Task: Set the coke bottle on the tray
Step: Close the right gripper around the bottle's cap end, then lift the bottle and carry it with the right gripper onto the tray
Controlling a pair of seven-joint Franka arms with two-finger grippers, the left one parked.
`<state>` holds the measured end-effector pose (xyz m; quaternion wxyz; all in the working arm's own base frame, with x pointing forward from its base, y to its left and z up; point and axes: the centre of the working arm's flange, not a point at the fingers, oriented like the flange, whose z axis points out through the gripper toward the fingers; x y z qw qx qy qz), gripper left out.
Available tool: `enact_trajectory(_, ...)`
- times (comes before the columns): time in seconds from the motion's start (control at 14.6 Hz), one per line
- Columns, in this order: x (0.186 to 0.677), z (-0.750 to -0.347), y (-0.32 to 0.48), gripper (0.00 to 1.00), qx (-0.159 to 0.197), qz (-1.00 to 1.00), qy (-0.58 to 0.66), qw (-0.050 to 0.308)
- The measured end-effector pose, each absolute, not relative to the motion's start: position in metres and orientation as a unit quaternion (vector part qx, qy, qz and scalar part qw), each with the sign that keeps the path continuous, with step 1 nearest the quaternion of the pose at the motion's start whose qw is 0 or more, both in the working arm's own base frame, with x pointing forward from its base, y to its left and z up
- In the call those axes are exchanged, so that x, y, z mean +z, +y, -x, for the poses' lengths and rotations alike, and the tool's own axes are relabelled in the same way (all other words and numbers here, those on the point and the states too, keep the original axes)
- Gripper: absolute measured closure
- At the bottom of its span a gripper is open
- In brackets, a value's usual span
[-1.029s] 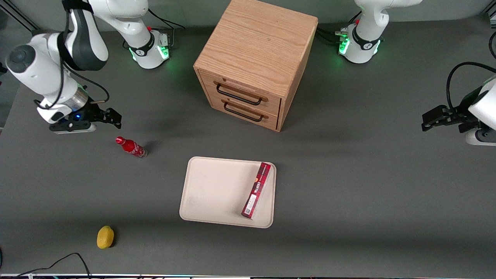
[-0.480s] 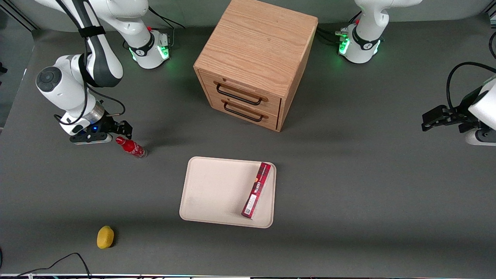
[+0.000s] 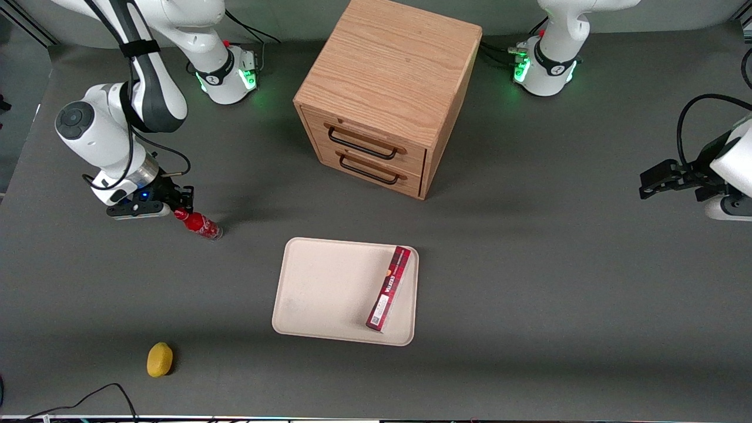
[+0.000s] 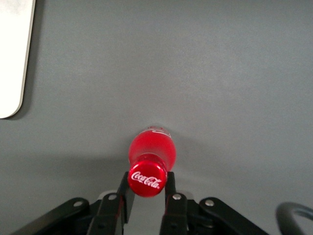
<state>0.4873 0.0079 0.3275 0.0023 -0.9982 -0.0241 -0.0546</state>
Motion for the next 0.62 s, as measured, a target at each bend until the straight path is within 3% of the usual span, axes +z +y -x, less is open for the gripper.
enact_trajectory(0.27,0.367,-0.496,0.009,0.71,-0.041,0.999,-0.026,0.001)
enact_trajectory(0.48,0.461,-0.511,0.012,0.71,-0.018,0.999,-0.028,-0.001)
enact_trajectory(0.62,0.541,-0.522,0.015,0.71,-0.023,0.999,-0.031,0.000)
